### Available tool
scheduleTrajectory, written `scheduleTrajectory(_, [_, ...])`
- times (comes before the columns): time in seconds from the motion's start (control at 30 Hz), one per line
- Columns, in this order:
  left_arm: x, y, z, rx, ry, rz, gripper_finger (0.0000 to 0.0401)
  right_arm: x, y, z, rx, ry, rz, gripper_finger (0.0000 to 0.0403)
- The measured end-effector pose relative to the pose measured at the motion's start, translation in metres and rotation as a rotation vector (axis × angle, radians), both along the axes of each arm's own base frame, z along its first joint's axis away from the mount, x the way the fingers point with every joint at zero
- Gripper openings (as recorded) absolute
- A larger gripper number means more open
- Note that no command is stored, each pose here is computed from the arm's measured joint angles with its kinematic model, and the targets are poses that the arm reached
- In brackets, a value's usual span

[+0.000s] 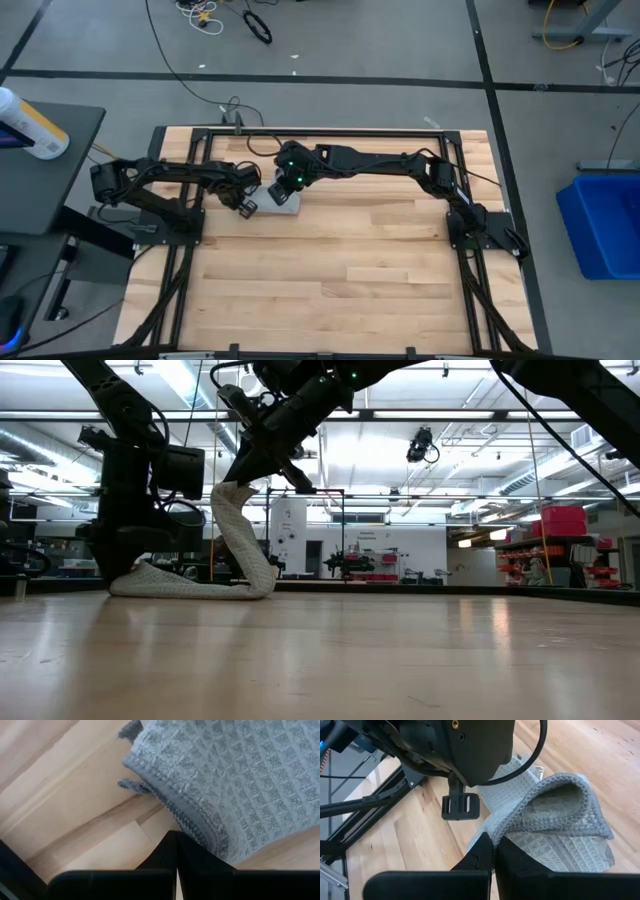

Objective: Fold microfiber towels
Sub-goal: Fold the gray microfiber towel

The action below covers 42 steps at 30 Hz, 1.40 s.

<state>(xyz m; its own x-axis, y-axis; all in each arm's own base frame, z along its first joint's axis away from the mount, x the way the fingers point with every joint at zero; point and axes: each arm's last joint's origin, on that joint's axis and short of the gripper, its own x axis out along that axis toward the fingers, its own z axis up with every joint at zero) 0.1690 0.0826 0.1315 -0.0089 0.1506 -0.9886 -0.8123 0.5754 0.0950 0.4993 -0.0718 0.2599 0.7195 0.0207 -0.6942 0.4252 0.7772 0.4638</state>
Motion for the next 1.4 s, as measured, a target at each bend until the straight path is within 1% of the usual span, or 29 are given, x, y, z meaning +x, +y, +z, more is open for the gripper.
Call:
scheduleTrajectory(0.1, [0.001,0.0,0.0,0.004,-0.006,0.005,0.0,0.0,0.0,0.0,0.0,0.0,0.0,0.0004])
scheduleTrajectory(0.23, [0.001,0.001,0.001,0.016,-0.019,0.041,0.0001,0.0,0.0,0.0,0.0,0.0,0.0,0.0004])
scheduleTrajectory(0.33, [0.002,0.001,0.001,0.024,-0.022,0.067,0.0012,0.0,0.0,0.0,0.0,0.0,0.0,0.0004])
scheduleTrajectory(0.47, [0.001,0.002,0.001,0.032,-0.018,0.089,0.0041,0.0,0.0,0.0,0.0,0.0,0.0,0.0004])
scheduleTrajectory(0.6, [-0.001,0.002,0.002,0.034,0.0,0.102,0.0081,0.0,-0.001,0.0,0.0,0.001,-0.001,0.0004])
scheduleTrajectory(0.8, [-0.006,0.0,0.002,0.033,0.065,0.129,0.0146,0.0,-0.001,0.0,-0.003,0.001,0.001,0.0004])
scheduleTrajectory(0.9, [-0.008,-0.001,0.002,0.031,0.08,0.131,0.0166,0.0,-0.001,0.0,-0.003,0.001,0.005,0.0004])
scheduleTrajectory(1.0, [-0.01,-0.002,0.003,0.026,0.099,0.135,0.0173,0.0,-0.002,0.0,-0.003,0.0,0.004,0.0004])
scheduleTrajectory(1.13, [-0.013,-0.003,0.003,0.029,0.142,0.137,0.017,-0.001,-0.002,0.0,-0.005,-0.001,0.007,0.0004])
scheduleTrajectory(1.27, [-0.017,0.0,0.006,0.028,0.141,0.16,0.0165,-0.001,-0.003,0.0,-0.007,-0.002,0.01,0.0004])
scheduleTrajectory(1.4, [-0.026,0.007,0.014,0.041,0.122,0.211,0.0163,-0.001,-0.002,0.0,-0.008,-0.002,0.012,0.0004])
